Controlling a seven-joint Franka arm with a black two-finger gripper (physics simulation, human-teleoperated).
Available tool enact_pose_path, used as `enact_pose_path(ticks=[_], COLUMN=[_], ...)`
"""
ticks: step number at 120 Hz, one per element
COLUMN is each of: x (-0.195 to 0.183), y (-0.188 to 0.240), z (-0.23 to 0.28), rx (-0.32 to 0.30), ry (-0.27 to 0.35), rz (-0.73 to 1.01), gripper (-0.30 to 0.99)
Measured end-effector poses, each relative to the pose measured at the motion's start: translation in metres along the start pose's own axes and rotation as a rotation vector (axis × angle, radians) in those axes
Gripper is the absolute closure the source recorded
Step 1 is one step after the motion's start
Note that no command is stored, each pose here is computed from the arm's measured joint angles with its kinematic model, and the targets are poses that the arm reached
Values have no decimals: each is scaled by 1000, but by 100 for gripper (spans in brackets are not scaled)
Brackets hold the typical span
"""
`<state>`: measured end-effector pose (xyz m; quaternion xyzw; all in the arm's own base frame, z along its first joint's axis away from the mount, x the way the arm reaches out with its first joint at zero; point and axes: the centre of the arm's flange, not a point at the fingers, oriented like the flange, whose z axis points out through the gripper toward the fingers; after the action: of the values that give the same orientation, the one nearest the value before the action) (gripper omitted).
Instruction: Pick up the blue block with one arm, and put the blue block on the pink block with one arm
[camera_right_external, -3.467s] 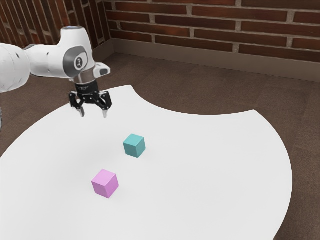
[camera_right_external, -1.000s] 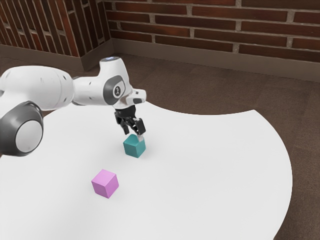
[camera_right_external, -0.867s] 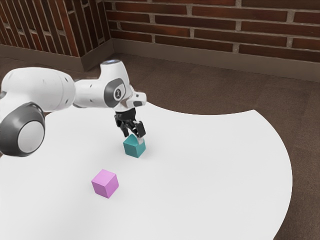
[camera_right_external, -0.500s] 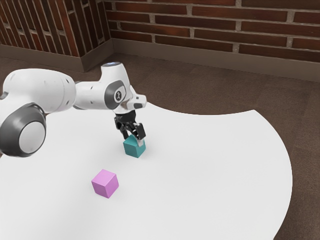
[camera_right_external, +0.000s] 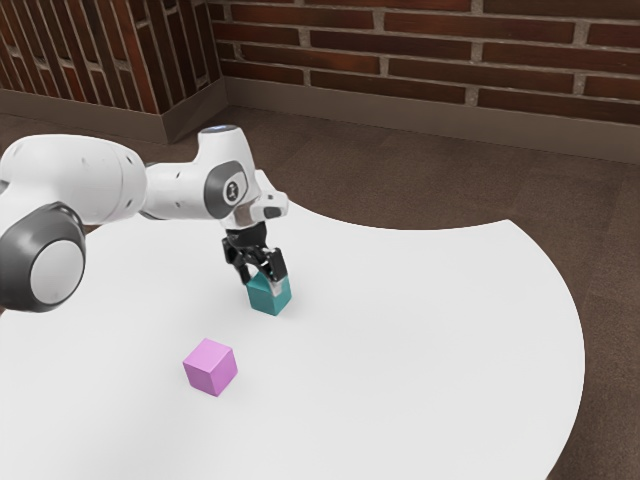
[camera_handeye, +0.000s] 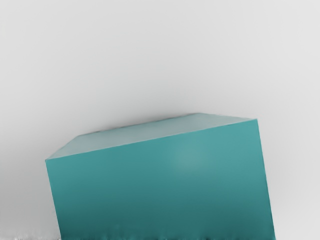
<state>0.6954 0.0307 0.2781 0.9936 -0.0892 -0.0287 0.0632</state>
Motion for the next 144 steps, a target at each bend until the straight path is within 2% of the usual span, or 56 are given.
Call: enact_pose_path(ticks=[18, 64, 144], x=[0, 7, 10], y=[-3, -3, -3], z=[3, 3, 21], rx=[12, 33, 41], ry=[-5, 42, 44], rz=[-23, -93, -181], gripper=[2, 2, 2])
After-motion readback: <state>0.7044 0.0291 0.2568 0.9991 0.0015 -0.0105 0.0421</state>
